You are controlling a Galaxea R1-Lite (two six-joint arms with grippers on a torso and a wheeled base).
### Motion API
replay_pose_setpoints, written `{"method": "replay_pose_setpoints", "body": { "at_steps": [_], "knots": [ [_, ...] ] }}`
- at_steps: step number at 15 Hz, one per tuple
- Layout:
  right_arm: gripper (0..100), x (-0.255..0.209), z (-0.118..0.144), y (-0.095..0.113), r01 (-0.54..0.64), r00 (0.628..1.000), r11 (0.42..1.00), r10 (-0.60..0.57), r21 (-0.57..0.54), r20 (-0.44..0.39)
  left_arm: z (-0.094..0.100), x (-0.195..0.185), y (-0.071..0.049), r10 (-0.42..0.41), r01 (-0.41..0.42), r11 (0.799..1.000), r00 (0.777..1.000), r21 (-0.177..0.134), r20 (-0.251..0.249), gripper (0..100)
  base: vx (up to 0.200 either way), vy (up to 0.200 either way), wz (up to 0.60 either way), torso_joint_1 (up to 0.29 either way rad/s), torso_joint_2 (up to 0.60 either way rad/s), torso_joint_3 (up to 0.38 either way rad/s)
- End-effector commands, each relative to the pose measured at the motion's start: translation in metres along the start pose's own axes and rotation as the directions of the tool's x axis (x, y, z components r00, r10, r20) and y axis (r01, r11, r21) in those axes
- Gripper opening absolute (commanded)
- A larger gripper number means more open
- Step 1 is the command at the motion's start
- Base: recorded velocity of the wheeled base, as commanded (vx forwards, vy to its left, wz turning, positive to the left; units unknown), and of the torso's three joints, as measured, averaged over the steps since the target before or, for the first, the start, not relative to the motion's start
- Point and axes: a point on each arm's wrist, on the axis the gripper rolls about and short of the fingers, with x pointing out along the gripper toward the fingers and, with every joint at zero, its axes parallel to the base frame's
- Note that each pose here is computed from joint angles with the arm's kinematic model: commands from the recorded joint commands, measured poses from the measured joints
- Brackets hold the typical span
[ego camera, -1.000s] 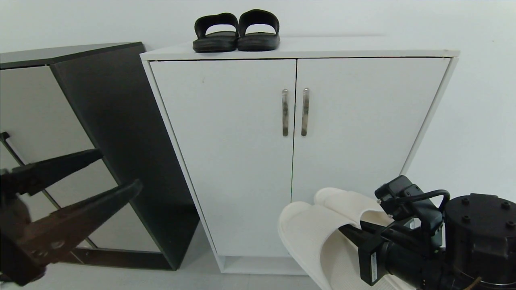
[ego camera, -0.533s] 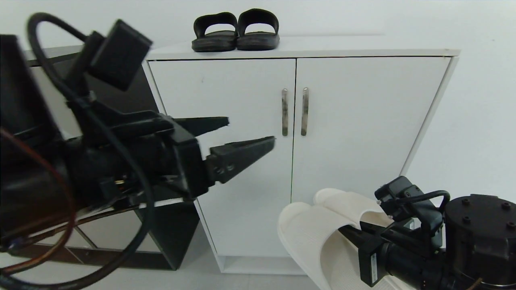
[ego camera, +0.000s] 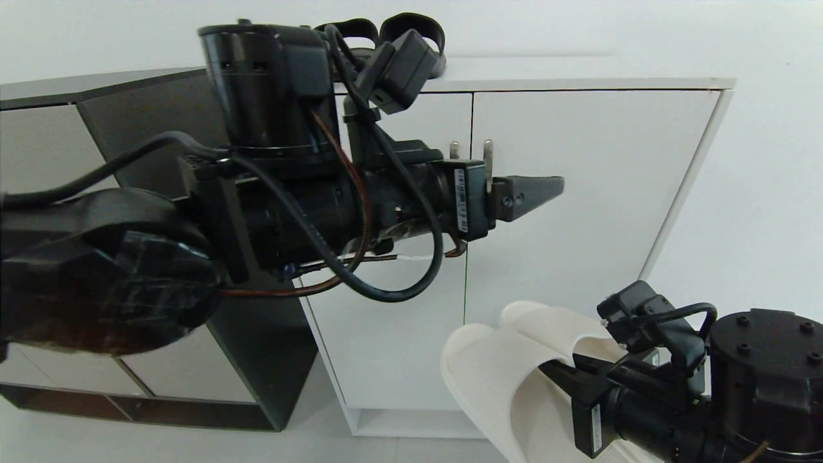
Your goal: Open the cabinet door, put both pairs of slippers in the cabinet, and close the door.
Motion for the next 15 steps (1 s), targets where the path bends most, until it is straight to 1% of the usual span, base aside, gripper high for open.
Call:
{"method": "replay_pose_setpoints", "body": {
  "at_steps": [1,2,3,4,5,8,9,10,14,15],
  "knots": [
    [0,0.000,0.000,0.000,-0.001,1.000,1.000,0.001,0.000,0.001,-0.008,0.023,0.010,-0.031,0.030,0.998,0.999,-0.055,-0.024,100,0.000,0.000,0.00,0.000,0.00,0.000],
    [0,0.000,0.000,0.000,-0.001,1.000,1.000,0.001,0.000,0.001,-0.008,0.025,0.015,-0.038,0.036,0.997,0.999,-0.068,-0.024,100,0.000,0.000,0.00,0.000,0.00,0.000],
    [0,0.000,0.000,0.000,0.000,1.000,1.000,0.000,0.000,0.002,-0.008,0.027,0.016,-0.046,0.045,0.997,0.999,-0.069,-0.027,100,0.000,0.000,0.00,0.000,0.00,0.000],
    [0,0.000,0.000,0.000,0.000,1.000,1.000,0.000,0.001,0.002,-0.010,0.033,0.020,-0.039,0.037,0.997,0.999,-0.069,-0.025,100,0.000,0.000,0.00,0.000,0.00,0.000],
    [0,0.000,0.000,0.000,0.000,1.000,1.000,0.000,0.001,0.002,-0.010,0.036,0.022,-0.010,0.009,0.998,1.000,-0.063,-0.019,100,0.000,0.000,0.00,0.000,0.00,0.000],
    [0,0.000,0.000,0.000,0.001,1.000,1.000,-0.001,0.000,-0.001,-0.007,0.033,0.027,0.036,-0.036,0.998,0.999,-0.059,-0.006,100,0.000,0.000,0.00,0.000,0.00,0.000],
    [0,0.000,0.000,0.000,0.001,1.000,1.000,-0.001,0.000,0.000,-0.005,0.032,0.035,0.066,-0.065,0.996,0.998,-0.059,0.001,100,0.000,0.000,0.00,0.000,0.00,0.000],
    [0,0.000,0.000,0.000,0.001,1.000,1.000,-0.001,0.000,0.000,-0.004,0.030,0.040,0.080,-0.080,0.995,0.997,-0.059,0.005,100,0.000,0.000,0.00,0.000,0.00,0.000],
    [0,0.000,-0.002,-0.001,0.001,1.000,1.000,-0.001,-0.002,-0.006,-0.003,0.038,0.052,0.100,-0.099,0.993,0.995,-0.057,0.015,100,0.000,0.000,0.00,0.000,0.00,0.000],
    [0,0.000,-0.002,-0.001,0.002,1.000,1.000,-0.002,-0.002,-0.007,-0.006,0.043,0.055,0.103,-0.102,0.993,0.995,-0.058,0.010,100,0.000,0.000,0.00,0.000,0.00,0.000]
  ]
}}
